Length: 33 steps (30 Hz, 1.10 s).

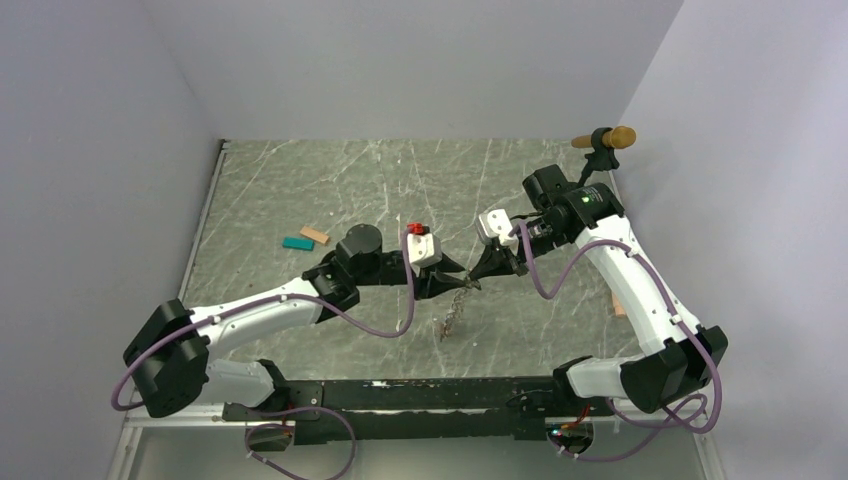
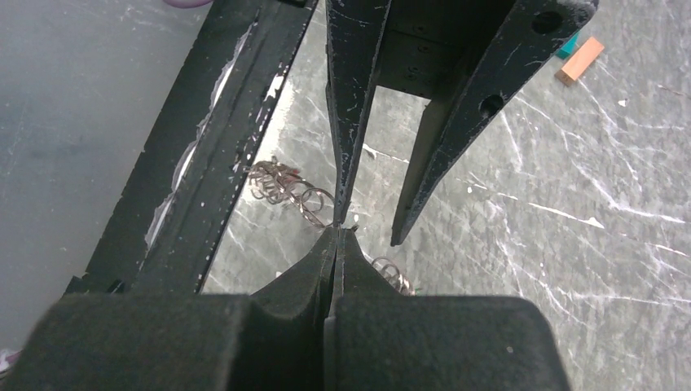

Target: Put the keys on the keyring

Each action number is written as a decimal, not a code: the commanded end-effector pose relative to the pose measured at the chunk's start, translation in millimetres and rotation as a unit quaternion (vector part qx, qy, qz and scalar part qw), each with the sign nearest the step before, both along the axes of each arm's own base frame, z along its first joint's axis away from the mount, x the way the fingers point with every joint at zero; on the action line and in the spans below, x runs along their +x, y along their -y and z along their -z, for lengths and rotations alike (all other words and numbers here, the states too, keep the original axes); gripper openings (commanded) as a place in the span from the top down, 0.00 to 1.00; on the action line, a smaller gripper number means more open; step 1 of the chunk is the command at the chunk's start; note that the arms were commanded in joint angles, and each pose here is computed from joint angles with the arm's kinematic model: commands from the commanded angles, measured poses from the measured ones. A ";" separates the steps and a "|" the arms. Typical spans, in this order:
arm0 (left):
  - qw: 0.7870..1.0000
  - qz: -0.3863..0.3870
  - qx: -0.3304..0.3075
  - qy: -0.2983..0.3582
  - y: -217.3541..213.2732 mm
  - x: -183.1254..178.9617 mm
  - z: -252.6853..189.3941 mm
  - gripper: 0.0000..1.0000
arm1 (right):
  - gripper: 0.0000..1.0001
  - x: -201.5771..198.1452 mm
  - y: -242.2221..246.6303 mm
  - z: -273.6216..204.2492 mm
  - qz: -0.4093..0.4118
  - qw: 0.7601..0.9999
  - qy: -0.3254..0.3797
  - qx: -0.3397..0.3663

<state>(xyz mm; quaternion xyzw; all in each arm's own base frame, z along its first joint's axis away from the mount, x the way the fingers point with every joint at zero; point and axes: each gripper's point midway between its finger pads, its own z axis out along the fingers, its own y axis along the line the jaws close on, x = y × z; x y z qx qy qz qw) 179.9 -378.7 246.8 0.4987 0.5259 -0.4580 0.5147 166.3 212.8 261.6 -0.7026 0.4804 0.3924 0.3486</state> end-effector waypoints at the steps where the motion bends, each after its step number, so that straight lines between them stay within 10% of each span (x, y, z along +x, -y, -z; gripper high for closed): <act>1: 0.999 0.028 -0.030 0.024 8.6 -6.0 -26.3 0.66 | 1.00 -2.8 -7.6 -22.4 -0.017 0.999 0.019 0.046; 11: 0.998 0.051 -0.034 0.017 13.1 -12.6 -28.3 0.82 | 1.00 -1.3 -7.5 -22.0 -0.014 0.999 0.019 0.045; 33: 0.997 0.071 -0.035 -0.025 15.2 -21.4 -22.9 0.81 | 1.00 6.3 -6.2 -19.7 0.007 0.999 0.019 0.040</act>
